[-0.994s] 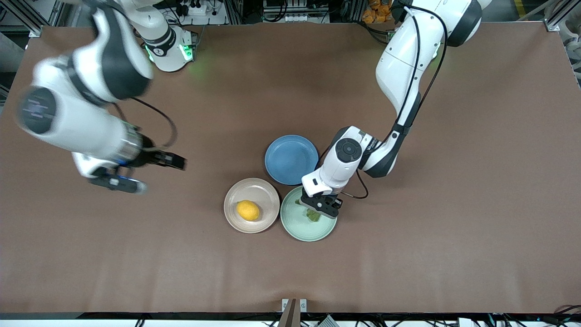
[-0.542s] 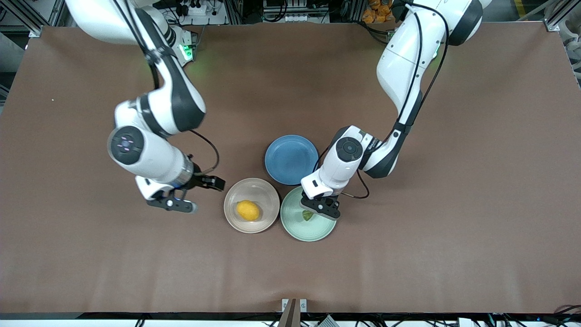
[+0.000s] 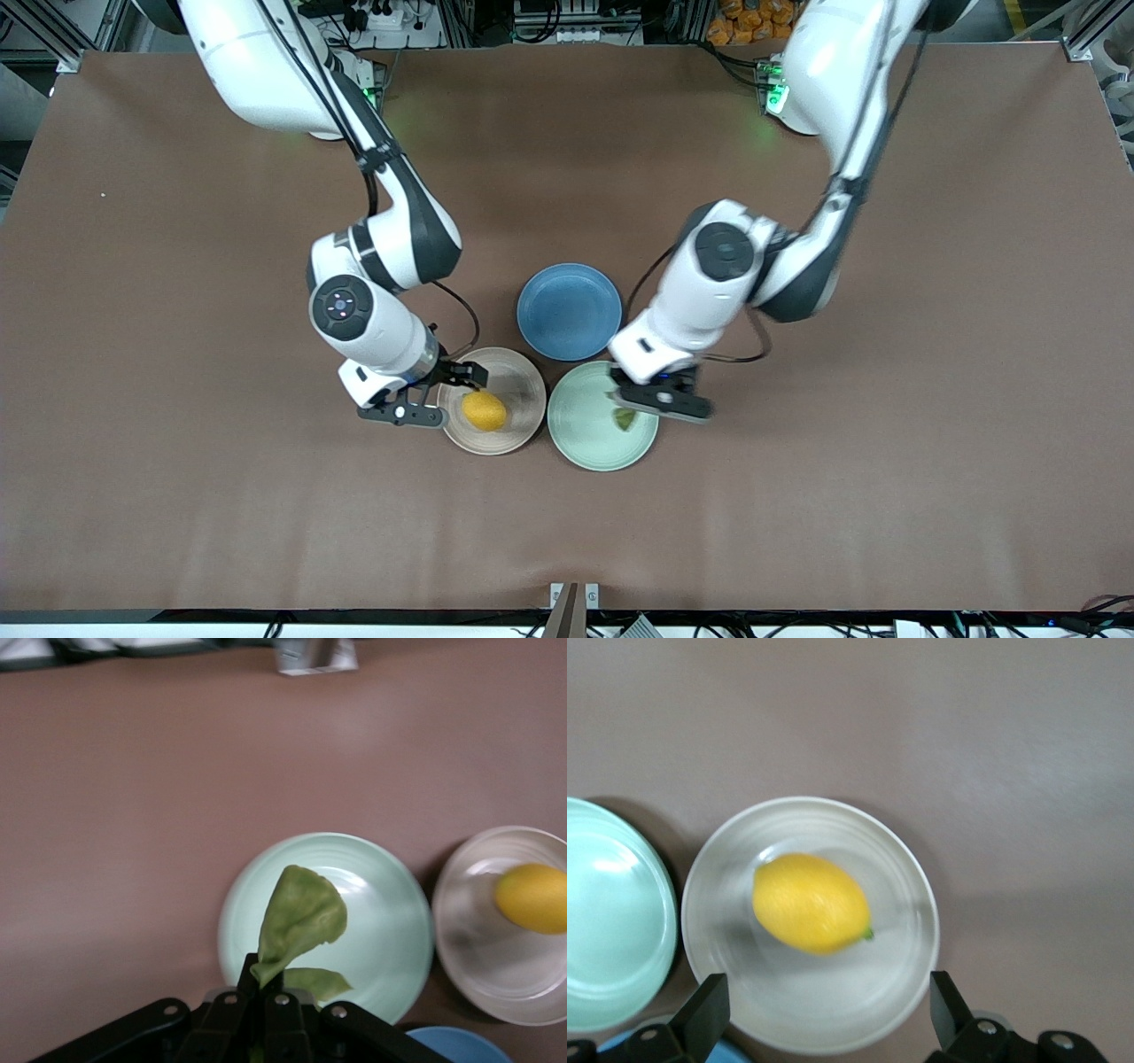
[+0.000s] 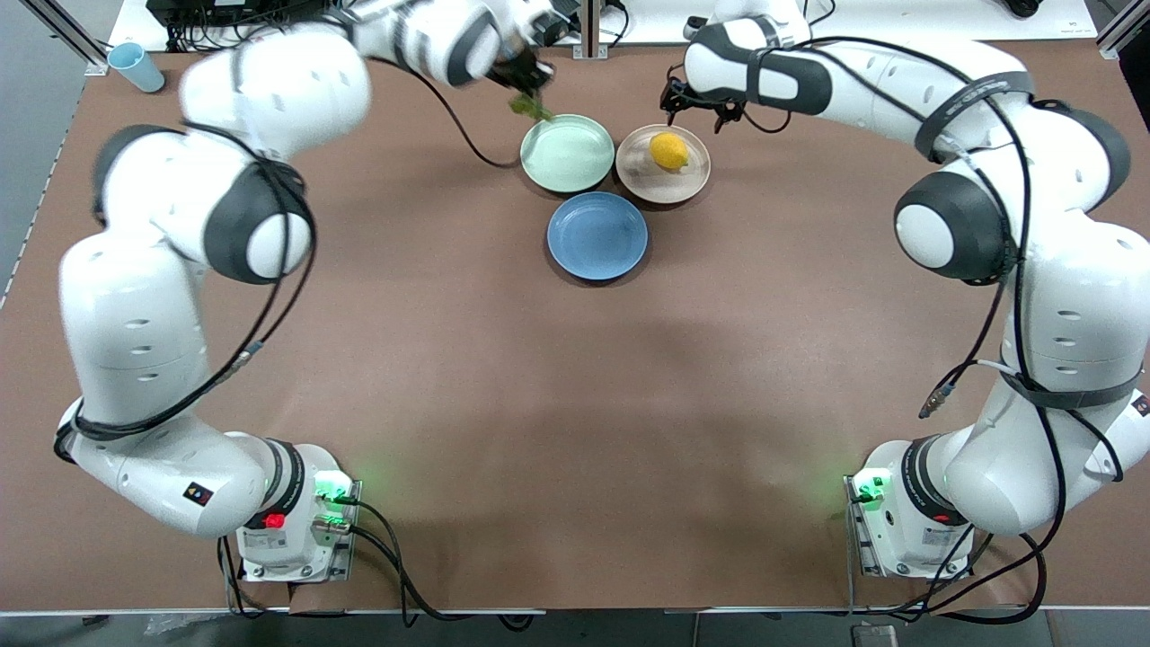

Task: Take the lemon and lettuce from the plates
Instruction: 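Lift the lettuce away with the left gripper while the right gripper grasps the lemon, then release the lettuce onto the table and raise the left gripper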

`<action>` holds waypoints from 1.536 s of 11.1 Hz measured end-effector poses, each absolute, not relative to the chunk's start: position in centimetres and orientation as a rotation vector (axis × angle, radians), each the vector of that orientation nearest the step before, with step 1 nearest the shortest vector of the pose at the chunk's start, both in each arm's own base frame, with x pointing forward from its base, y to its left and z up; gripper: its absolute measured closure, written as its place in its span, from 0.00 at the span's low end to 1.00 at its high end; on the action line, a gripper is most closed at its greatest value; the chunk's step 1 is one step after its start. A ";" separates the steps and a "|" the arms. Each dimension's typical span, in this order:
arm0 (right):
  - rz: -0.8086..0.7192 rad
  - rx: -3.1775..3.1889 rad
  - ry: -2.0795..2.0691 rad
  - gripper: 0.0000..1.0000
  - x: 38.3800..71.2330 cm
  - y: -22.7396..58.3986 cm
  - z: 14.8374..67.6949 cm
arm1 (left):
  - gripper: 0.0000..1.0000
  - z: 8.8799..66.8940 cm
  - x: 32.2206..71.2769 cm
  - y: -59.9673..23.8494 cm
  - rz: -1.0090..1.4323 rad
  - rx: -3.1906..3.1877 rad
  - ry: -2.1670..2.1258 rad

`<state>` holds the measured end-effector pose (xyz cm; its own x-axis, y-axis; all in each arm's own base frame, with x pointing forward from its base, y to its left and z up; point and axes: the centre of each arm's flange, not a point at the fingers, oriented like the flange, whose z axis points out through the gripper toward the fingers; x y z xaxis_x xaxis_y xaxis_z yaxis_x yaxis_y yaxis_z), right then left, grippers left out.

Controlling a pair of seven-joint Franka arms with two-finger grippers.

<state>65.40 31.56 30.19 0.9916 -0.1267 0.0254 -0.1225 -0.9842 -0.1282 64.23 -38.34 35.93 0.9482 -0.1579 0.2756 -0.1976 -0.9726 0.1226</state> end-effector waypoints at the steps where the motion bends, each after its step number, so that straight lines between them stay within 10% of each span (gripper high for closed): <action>1: -0.090 -3.000 0.181 0.00 65.7 32.1 29.2 | 0.96 37.8 65.4 -34.7 0.360 2.989 -0.203; 7: -0.174 -2.987 0.159 0.00 66.3 33.6 24.2 | 0.96 30.3 70.2 -10.5 0.032 3.106 -0.123; 12: -0.176 -2.994 0.139 0.00 66.0 34.3 21.9 | 0.85 21.1 70.6 -7.6 -0.009 3.063 -0.007; 17: -0.193 -3.002 0.073 0.00 65.8 34.6 19.3 | 0.25 24.1 72.0 -7.2 0.090 3.057 0.000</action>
<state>65.78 34.62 19.28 0.9906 -0.0569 0.1240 -0.0399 -0.9900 -0.1352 71.98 -7.20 24.09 0.9983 0.0027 0.0587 -0.0022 -0.9965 0.0835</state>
